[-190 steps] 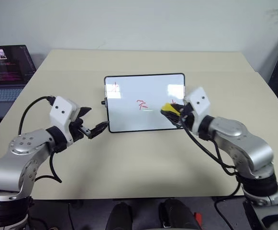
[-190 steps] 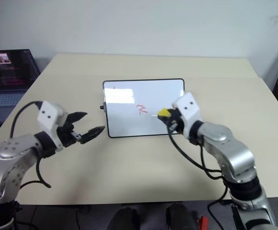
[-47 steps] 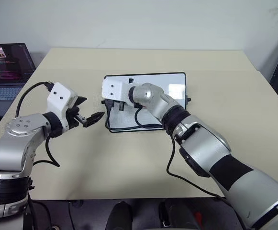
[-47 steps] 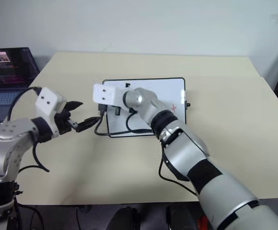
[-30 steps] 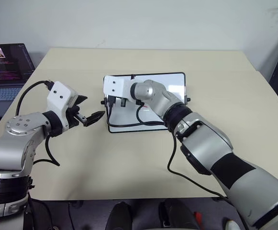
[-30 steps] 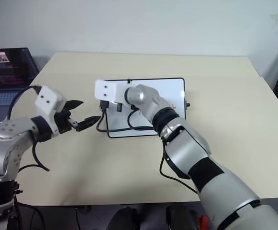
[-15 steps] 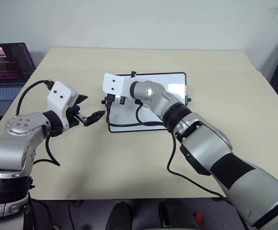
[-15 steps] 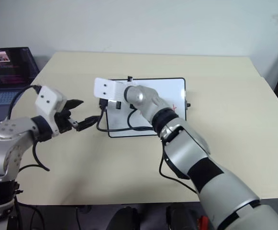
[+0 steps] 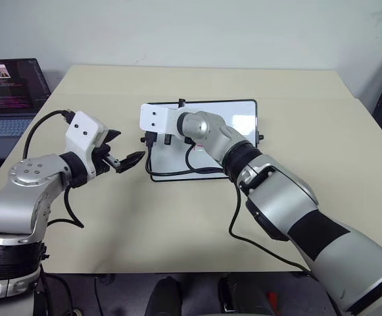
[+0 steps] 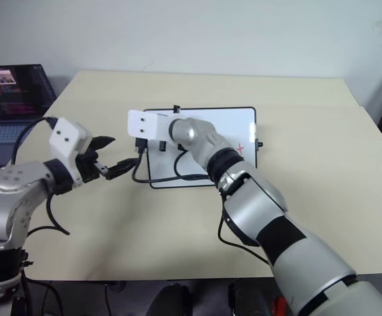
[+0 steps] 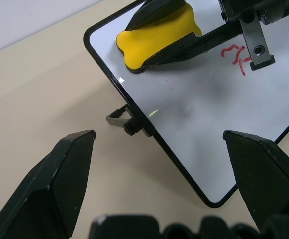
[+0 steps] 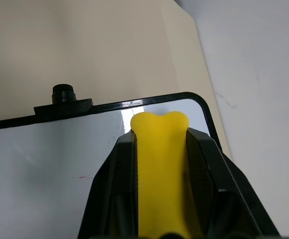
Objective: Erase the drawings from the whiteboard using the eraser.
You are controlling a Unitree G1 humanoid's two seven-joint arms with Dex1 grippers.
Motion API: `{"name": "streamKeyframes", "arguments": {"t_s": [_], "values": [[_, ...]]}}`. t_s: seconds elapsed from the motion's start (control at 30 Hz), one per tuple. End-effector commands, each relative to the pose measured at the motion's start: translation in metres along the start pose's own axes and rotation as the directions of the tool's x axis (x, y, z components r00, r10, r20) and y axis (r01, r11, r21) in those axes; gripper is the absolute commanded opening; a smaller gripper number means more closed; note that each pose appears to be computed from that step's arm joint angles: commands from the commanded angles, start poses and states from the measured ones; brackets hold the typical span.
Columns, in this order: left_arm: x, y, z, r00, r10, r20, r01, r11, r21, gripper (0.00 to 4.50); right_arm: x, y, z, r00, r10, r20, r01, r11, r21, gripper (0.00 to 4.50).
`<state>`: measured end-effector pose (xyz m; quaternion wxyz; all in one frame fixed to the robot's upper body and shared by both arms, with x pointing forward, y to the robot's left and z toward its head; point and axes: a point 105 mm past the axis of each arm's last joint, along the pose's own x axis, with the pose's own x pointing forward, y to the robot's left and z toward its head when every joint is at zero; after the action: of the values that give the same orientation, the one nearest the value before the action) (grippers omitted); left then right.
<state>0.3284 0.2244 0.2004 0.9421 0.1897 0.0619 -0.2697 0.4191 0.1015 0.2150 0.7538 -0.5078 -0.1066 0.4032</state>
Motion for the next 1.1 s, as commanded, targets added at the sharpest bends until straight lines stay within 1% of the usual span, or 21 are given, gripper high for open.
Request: {"name": "streamKeyframes", "arguments": {"t_s": [0.03,0.13,0.2,0.27,0.3,0.4,0.53,0.67,0.73,0.83,0.93,1.1], "values": [[0.0,-0.004,0.015,0.999,-0.003,0.051,0.0,0.999,0.054,4.5,-0.001,0.005,-0.005,0.998,0.065,-0.024,-0.065,0.998,0.015,1.01],[0.001,-0.006,0.015,0.999,-0.01,0.053,0.007,0.999,0.05,4.5,-0.002,0.019,-0.014,0.987,0.15,-0.05,-0.15,0.989,0.016,1.01],[0.002,-0.006,0.015,0.998,-0.013,0.054,0.01,0.999,0.049,4.5,-0.003,0.007,-0.012,0.995,0.088,-0.039,-0.087,0.996,0.008,1.01],[0.004,-0.008,0.015,0.998,-0.021,0.053,0.019,0.999,0.048,4.5,-0.005,-0.014,-0.006,0.999,-0.025,-0.02,0.025,1.0,0.01,1.01],[0.005,-0.009,0.015,0.998,-0.029,0.055,0.026,0.998,0.048,4.5,-0.007,-0.021,-0.005,0.998,-0.058,-0.018,0.058,0.998,0.007,1.01],[0.006,-0.011,0.016,0.997,-0.045,0.059,0.042,0.998,0.052,4.5,-0.009,-0.026,-0.01,0.997,-0.075,-0.033,0.075,0.997,0.012,1.01],[0.006,-0.007,0.019,0.997,-0.037,0.065,0.034,0.998,0.055,4.5,-0.009,-0.007,-0.025,0.996,0.037,-0.078,-0.035,0.999,0.03,1.01],[0.008,-0.008,0.019,0.997,-0.044,0.065,0.04,0.998,0.055,4.5,-0.01,0.016,-0.038,0.98,0.164,-0.109,-0.161,0.986,0.039,1.01],[0.008,-0.008,0.019,0.997,-0.044,0.066,0.04,0.998,0.055,4.5,-0.009,0.014,-0.034,0.984,0.151,-0.095,-0.149,0.988,0.033,1.01],[0.009,-0.009,0.019,0.997,-0.049,0.067,0.046,0.998,0.054,4.5,-0.008,-0.006,-0.019,0.998,0.032,-0.047,-0.031,0.999,0.003,1.01],[0.009,-0.01,0.019,0.996,-0.05,0.067,0.047,0.997,0.055,4.5,-0.008,-0.024,-0.003,0.997,-0.073,0.011,0.073,0.997,-0.006,1.01],[0.006,-0.009,0.018,0.997,-0.043,0.063,0.039,0.998,0.056,4.5,-0.004,-0.019,0.013,0.996,-0.064,0.056,0.064,0.998,-0.011,1.01]]}}
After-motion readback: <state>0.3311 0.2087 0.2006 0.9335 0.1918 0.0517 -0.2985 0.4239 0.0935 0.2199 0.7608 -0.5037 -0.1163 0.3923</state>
